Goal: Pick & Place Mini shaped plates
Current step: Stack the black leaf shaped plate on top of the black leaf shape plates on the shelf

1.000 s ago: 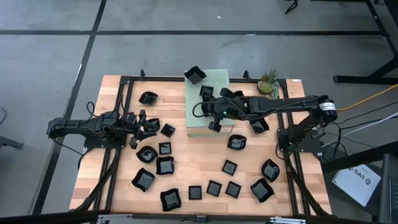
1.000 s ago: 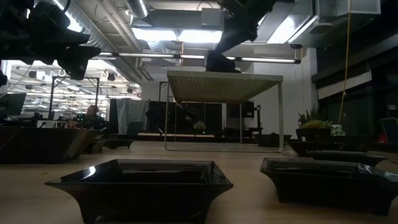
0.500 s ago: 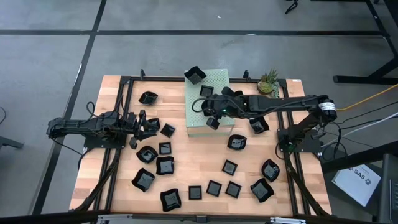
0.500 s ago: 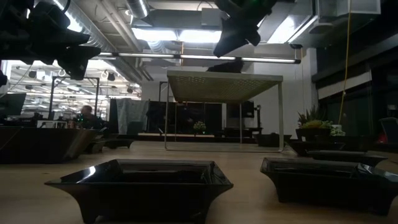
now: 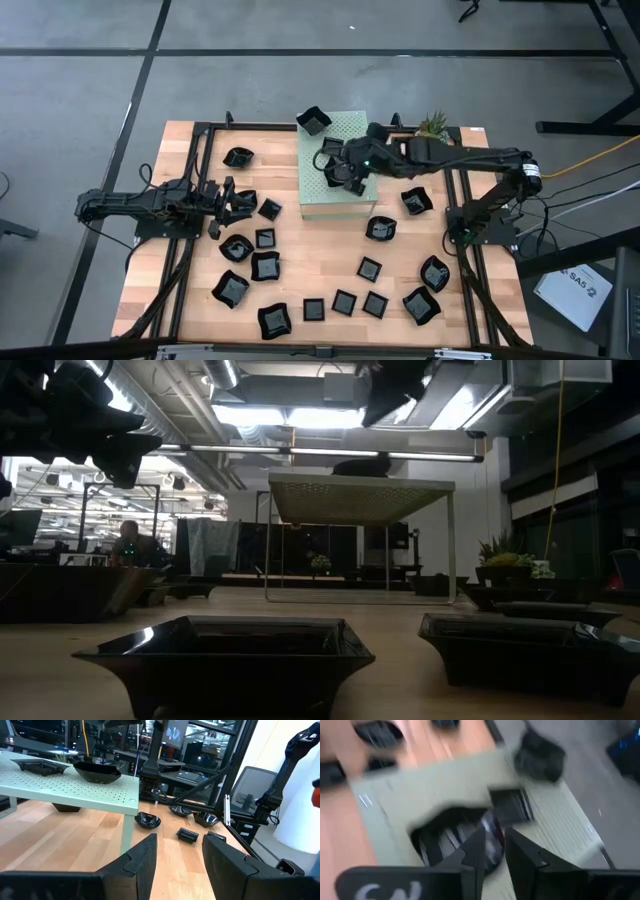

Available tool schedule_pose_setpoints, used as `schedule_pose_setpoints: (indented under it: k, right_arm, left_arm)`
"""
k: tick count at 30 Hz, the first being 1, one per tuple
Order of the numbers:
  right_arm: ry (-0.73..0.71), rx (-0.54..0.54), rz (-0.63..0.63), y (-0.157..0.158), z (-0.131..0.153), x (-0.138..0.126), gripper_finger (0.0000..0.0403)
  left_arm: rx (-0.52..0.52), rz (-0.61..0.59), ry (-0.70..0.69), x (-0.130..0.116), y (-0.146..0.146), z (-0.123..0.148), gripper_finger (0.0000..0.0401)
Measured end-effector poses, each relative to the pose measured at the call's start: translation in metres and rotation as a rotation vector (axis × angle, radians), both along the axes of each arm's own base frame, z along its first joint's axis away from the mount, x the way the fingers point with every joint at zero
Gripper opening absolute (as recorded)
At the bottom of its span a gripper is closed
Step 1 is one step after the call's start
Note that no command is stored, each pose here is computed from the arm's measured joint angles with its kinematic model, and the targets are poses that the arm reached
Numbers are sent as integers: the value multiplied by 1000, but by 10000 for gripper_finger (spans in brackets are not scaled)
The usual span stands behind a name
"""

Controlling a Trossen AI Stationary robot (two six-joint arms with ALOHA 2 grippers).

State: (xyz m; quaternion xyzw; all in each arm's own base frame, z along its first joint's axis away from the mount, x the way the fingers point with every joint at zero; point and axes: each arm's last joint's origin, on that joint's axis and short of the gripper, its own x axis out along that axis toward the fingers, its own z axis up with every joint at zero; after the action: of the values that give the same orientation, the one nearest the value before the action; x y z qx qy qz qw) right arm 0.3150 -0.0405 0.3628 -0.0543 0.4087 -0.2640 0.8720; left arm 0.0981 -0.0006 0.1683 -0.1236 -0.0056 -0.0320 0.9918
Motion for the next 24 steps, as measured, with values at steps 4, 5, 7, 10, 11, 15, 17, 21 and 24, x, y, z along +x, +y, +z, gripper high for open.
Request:
schedule_pose_setpoints:
  k: [4, 5, 7, 10, 11, 15, 17, 21, 24]
  right_arm:
    - [181, 24, -24, -6, -7, -17, 23]
    - [214, 25, -20, -6, -9, -20, 12]
    - [266, 32, 7, -6, -13, -24, 7]
    - [291, 74, 74, -4, -25, -22, 9]
    - [294, 88, 100, -4, -30, -21, 7]
    - [265, 77, 142, -4, -45, -14, 6]
    - [252, 73, 147, -4, -49, -12, 7]
    - [230, 68, 154, -2, -48, -10, 4]
    - [227, 64, 188, 1, -48, -9, 5]
  left_arm:
    - [0, 0, 0, 0, 0, 0, 152]
    - [0, 0, 0, 0, 0, 0, 152]
    - [0, 0, 0, 0, 0, 0, 152]
    - [0, 0, 0, 0, 0, 0, 152]
    - [0, 0, 0, 0, 0, 0, 152]
    - [0, 0, 0, 0, 0, 0, 152]
    - [0, 0, 0, 0, 0, 0, 152]
    - [0, 0, 0, 0, 0, 0, 152]
    - [0, 0, 0, 0, 0, 0, 152]
